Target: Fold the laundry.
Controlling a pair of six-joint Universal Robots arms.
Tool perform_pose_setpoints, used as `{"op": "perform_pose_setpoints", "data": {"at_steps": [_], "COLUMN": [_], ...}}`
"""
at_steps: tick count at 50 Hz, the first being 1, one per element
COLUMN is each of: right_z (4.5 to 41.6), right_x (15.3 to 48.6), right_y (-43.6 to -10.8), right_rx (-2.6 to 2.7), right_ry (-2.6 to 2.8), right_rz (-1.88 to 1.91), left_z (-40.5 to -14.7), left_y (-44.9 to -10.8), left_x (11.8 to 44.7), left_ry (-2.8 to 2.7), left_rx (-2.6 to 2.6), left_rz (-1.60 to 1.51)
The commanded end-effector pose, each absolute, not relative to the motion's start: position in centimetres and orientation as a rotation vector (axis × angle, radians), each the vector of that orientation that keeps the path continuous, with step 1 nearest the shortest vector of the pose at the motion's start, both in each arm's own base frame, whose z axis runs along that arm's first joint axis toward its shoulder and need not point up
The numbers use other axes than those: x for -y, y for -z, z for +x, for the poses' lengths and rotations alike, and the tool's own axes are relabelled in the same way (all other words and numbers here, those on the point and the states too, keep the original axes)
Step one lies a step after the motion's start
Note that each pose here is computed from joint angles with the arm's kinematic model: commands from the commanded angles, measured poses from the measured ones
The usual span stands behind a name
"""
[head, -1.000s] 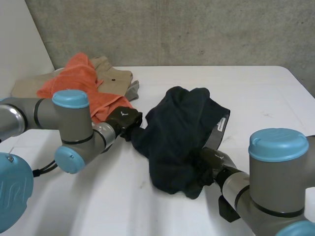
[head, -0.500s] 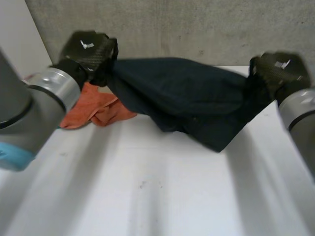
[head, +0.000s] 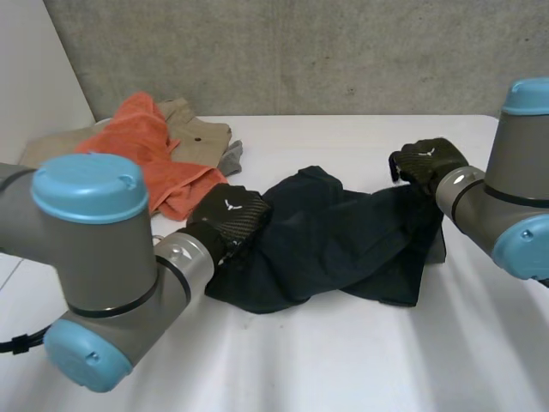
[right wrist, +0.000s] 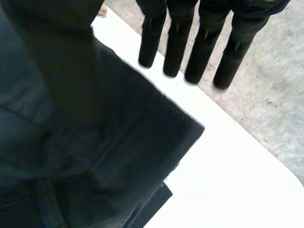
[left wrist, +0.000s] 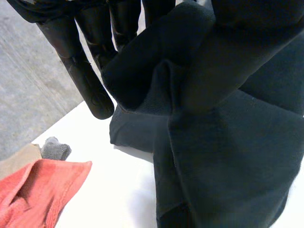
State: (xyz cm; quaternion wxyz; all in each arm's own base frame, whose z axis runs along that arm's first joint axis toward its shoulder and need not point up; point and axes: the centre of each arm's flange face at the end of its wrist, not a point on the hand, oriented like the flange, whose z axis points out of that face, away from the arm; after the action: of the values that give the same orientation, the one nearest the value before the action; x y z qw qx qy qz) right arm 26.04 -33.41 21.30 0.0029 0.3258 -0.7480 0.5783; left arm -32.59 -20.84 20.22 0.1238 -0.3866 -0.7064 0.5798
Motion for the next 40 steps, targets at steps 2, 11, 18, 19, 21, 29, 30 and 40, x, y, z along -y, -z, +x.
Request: {"op": "perform_pose_setpoints", "data": {"at_steps": [2,11,18,19,21,29,30,40], "right_z": [24.6,21.8,21.7,22.0,22.4,24.0,24.0,23.9], "right_x": [31.2,27.2,26.2,26.5,27.0,30.3,30.6,33.4], "right_y": [-23.7,-24.8,-22.2,-21.6,-20.7,-15.5,-15.0,-16.3], "right_rx": [2.336,2.435,2.518,2.508,2.499,2.434,2.428,2.227], "right_ry": [-1.842,-1.731,-1.664,-1.713,-1.756,-1.905,-1.915,-2.09], "right_rz": [0.963,0.921,0.966,0.984,1.006,1.003,1.0,0.891], "left_z": [-32.6,-32.0,-31.7,-31.7,-31.7,-31.8,-31.8,-31.3], "left_y": [-20.8,-21.2,-21.6,-21.7,-21.8,-22.0,-22.1,-24.4], "left_x": [21.4,21.9,22.1,22.0,22.0,22.0,22.1,22.5], "left_ry": [-1.719,-1.732,-1.749,-1.751,-1.754,-1.763,-1.765,-1.849], "left_rx": [2.05,2.069,2.067,2.065,2.063,2.054,2.054,2.031], "left_rz": [-1.106,-1.087,-1.073,-1.072,-1.071,-1.067,-1.063,-0.971]}}
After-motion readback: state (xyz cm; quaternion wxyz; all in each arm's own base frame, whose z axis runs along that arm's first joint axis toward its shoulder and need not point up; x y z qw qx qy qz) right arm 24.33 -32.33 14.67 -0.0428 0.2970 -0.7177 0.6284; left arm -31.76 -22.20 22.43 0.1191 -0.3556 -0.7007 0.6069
